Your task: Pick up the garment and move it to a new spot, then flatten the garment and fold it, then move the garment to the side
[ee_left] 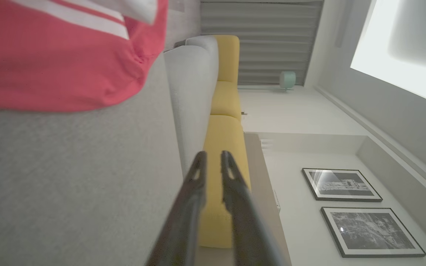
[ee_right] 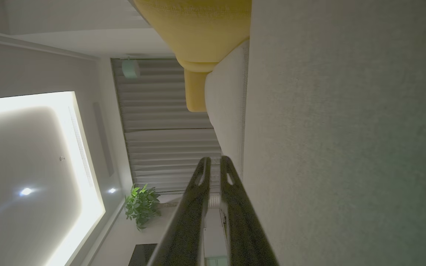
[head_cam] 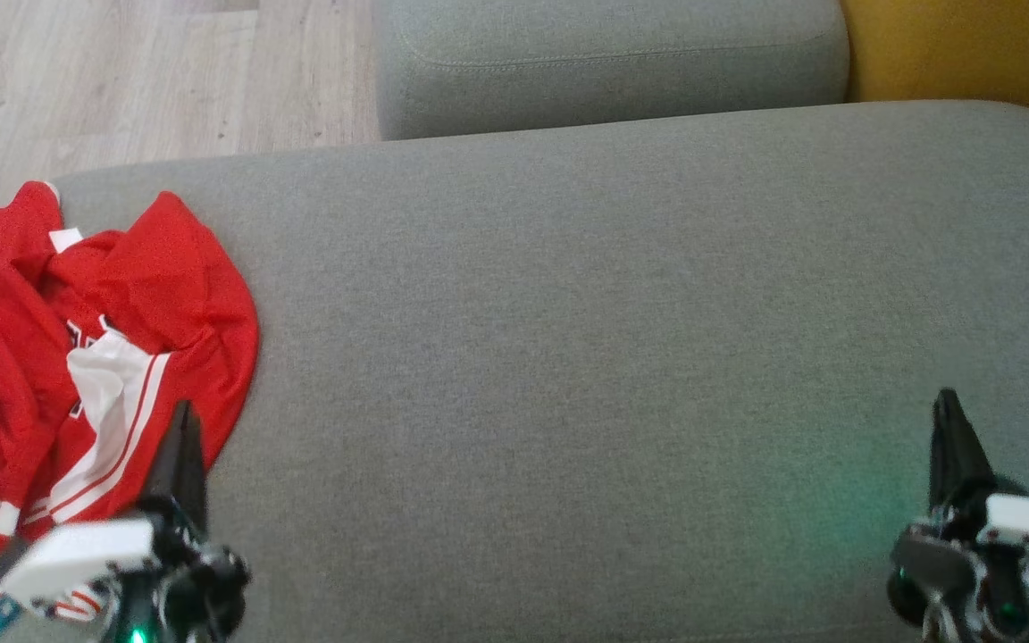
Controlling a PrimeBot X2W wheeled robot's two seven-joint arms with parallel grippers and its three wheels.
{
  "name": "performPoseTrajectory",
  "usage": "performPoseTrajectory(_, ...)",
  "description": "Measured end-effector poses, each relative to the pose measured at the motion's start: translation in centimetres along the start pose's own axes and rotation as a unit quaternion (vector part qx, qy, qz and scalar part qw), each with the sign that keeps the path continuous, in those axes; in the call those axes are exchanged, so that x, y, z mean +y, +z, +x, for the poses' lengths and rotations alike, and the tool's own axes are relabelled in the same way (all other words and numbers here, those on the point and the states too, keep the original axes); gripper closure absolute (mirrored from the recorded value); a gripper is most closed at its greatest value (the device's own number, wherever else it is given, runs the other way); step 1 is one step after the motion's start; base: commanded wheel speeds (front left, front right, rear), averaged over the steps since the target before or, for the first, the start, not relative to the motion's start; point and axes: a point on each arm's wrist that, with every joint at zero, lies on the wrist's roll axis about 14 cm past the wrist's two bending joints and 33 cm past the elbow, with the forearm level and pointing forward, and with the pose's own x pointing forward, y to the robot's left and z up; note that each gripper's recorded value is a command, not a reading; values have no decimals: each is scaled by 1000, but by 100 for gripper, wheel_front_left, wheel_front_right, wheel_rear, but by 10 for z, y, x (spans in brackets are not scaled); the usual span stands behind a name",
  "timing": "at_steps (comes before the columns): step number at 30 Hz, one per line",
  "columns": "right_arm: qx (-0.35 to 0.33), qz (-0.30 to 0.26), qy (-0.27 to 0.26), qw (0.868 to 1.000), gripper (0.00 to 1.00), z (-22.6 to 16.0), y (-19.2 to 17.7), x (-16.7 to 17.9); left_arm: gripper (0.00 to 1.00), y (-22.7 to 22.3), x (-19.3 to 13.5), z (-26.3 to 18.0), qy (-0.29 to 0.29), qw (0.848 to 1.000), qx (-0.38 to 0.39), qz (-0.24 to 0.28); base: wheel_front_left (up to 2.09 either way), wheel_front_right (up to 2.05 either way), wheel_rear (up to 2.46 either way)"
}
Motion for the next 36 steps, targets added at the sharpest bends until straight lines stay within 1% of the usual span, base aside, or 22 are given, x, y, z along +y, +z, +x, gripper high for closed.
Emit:
performPoseTrajectory(3, -1, 3, -31, 1000, 0, -8, 0, -21, 0, -2, 25, -11, 37, 999, -1, -7, 0, 0, 0)
performPoseTrajectory(5, -3, 2, -41, 999, 0, -13, 0, -28, 0, -2, 34, -16, 49, 999, -2, -8, 0, 0, 0)
performPoseTrajectory(20, 6, 1, -17, 1000, 0, -9, -12, -13, 0, 0, 22, -12, 32, 999, -17, -4, 0, 0, 0)
performPoseTrajectory(29, 18, -22, -1, 1000, 0, -7, -24, -2, 0, -2, 12, -11, 18, 998, -17, 53, 0, 0, 0)
performPoseTrajectory(36, 37, -74, 5, 997, 0, -7, -35, 1, 0, -2, 6, -10, 14, 993, -20, 113, 0, 0, 0)
